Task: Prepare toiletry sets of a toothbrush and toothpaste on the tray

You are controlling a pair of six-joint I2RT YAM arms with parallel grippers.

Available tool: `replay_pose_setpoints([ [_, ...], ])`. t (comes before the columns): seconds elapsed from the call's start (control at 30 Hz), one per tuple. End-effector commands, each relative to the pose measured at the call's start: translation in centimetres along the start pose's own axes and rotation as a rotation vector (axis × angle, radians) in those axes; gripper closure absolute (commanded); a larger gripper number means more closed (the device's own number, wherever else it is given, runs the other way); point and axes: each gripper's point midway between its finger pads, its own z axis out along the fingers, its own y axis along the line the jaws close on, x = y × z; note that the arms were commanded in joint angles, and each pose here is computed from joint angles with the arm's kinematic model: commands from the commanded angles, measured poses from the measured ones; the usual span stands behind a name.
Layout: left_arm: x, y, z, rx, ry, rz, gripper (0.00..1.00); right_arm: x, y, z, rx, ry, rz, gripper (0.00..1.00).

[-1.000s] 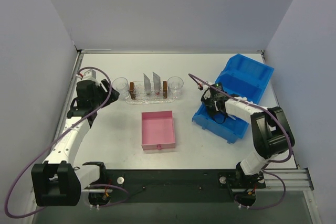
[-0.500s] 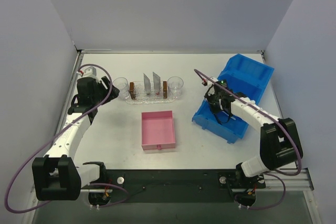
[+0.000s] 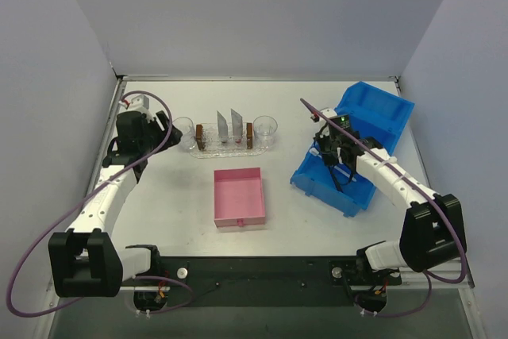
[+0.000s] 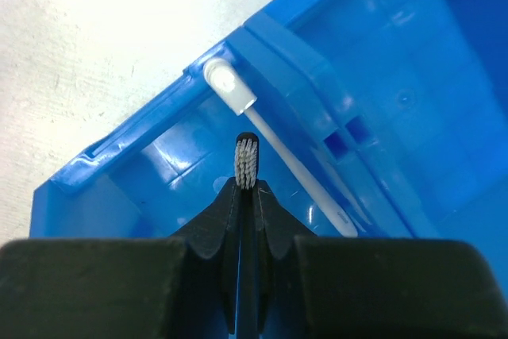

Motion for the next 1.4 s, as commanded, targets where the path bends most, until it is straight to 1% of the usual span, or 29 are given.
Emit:
replay_pose_setpoints([
  [0.0, -3.7, -3.5, -0.4, 0.099, -0.064, 0.118, 0.28, -4.9, -1.8, -3.2, 0.068, -0.128, 0.034, 1.0],
  [0.03, -3.7, -3.9, -0.3, 0.109, -0.061, 0.127, 0.28, -5.4, -2.4, -3.6, 0.099, -0.14, 0.033, 1.0],
  [0.2, -4.8, -5.8, -0.9, 0.158, -0.092, 0.15, 0.28, -8.0, -3.3, -5.3, 0.138, -0.206, 0.045, 1.0],
  [0.27, -4.5, -6.6, -1.3, 0.179, -0.081, 0.188, 0.28, -8.8, -3.7, -6.1, 0.153, -0.233, 0.057, 1.0],
  [0.37, -5.2, -8.0, -2.1, 0.219, -0.092, 0.253, 0.28, -10.3, -3.8, -7.6, 0.157, -0.29, 0.07, 1.0],
  [0.43, -6.0, -9.8, -2.7, 0.274, -0.108, 0.298, 0.28, -11.6, -3.7, -9.0, 0.152, -0.337, 0.084, 1.0],
  [0.57, -6.8, -13.4, -3.6, 0.393, -0.119, 0.343, 0.28, -14.5, -2.2, -11.2, 0.11, -0.432, 0.081, 1.0],
  [0.63, -6.4, -15.6, -4.2, 0.482, -0.101, 0.357, 0.28, -15.7, 0.0, -11.9, 0.062, -0.462, 0.056, 1.0],
  [0.67, -6.8, -16.7, -4.7, 0.517, -0.109, 0.362, 0.28, -16.6, 0.6, -12.6, 0.045, -0.489, 0.061, 1.0],
  [0.7, -6.7, -17.5, -5.0, 0.548, -0.102, 0.362, 0.28, -17.3, 2.1, -12.9, 0.009, -0.504, 0.049, 1.0],
  [0.73, -6.1, -18.7, -5.5, 0.608, -0.079, 0.36, 0.28, -17.9, 3.0, -13.2, -0.02, -0.519, 0.049, 1.0],
  [0.87, -5.8, -21.7, -7.3, 0.759, -0.053, 0.324, 0.27, -21.0, 7.7, -14.7, -0.222, -0.597, 0.132, 1.0],
  [0.9, -5.5, -22.0, -7.5, 0.784, -0.044, 0.312, 0.27, -22.4, 8.5, -15.1, -0.249, -0.631, 0.142, 1.0],
  [0.97, -5.8, -23.6, -8.6, 0.859, -0.063, 0.288, 0.27, -23.7, 10.7, -16.0, -0.322, -0.665, 0.14, 1.0],
  [1.0, -5.6, -23.9, -8.8, 0.872, -0.059, 0.278, 0.27, -25.0, 11.6, -16.6, -0.355, -0.698, 0.159, 1.0],
  [1.07, -5.5, -24.8, -9.4, 0.924, -0.052, 0.25, 0.26, -26.3, 13.0, -17.5, -0.416, -0.744, 0.176, 1.0],
  [1.1, -5.5, -25.2, -9.7, 0.944, -0.038, 0.216, 0.26, -27.5, 13.8, -18.3, -0.468, -0.786, 0.202, 1.0],
  [1.17, -5.4, -26.0, -10.3, 1.001, -0.034, 0.199, 0.26, -29.1, 14.8, -19.6, -0.524, -0.851, 0.214, 1.0],
  [1.23, -5.0, -26.5, -10.9, 1.035, -0.017, 0.173, 0.25, -30.0, 15.7, -20.6, -0.573, -0.875, 0.214, 1.0],
  [1.37, -3.8, -26.1, -10.8, 1.025, 0.016, 0.142, 0.25, -31.1, 16.4, -21.6, -0.63, -0.913, 0.226, 1.0],
])
